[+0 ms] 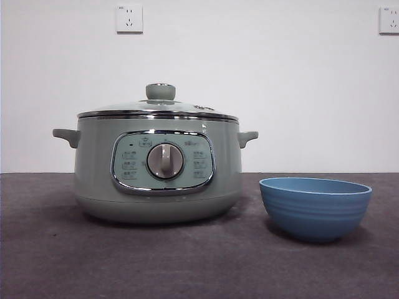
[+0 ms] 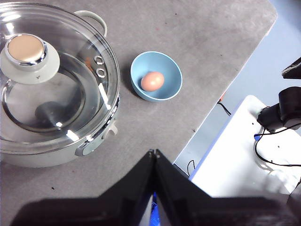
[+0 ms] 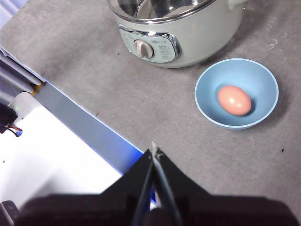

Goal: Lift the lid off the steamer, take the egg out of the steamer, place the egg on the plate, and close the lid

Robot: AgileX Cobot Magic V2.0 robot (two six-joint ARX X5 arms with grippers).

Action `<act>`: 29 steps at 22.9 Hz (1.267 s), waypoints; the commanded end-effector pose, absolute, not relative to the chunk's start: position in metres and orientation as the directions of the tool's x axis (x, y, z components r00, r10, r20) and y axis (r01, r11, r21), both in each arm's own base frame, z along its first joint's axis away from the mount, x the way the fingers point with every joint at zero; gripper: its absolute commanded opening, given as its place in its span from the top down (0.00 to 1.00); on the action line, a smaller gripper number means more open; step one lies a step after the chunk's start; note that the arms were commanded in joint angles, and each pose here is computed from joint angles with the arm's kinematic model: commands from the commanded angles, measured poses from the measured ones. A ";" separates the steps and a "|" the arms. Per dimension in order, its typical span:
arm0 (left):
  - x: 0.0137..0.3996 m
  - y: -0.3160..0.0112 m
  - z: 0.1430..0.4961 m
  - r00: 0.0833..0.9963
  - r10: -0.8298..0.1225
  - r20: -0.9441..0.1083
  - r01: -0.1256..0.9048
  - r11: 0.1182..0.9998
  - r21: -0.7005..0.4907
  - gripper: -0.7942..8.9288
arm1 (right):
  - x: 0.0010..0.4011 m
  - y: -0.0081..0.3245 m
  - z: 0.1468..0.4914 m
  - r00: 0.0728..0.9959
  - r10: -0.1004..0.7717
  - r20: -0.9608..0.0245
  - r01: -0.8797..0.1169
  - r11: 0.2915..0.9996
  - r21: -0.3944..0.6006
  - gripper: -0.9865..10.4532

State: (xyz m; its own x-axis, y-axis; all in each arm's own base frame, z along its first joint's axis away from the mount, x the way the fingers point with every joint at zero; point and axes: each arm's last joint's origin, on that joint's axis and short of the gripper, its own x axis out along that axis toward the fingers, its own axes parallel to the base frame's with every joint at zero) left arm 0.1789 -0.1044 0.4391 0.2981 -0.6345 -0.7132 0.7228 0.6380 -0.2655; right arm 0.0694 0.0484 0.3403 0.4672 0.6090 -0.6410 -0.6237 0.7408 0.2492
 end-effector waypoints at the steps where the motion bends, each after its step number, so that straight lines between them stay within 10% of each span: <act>1: 0.178 -0.105 0.438 0.283 -0.629 -0.724 0.728 0.632 -0.265 0.92 | 0.069 0.048 0.342 0.471 0.611 -0.636 -0.621 0.742 0.253 0.91; 15: 0.187 -0.104 0.445 0.380 -0.650 -0.658 0.749 0.634 -0.194 0.92 | 0.069 0.048 0.342 0.471 0.611 -0.636 -0.621 0.742 0.253 0.91; 29: 0.174 -0.057 0.508 0.760 -0.625 -0.179 0.650 0.723 0.234 0.92 | 0.069 0.048 0.342 0.471 0.611 -0.636 -0.621 0.742 0.254 0.91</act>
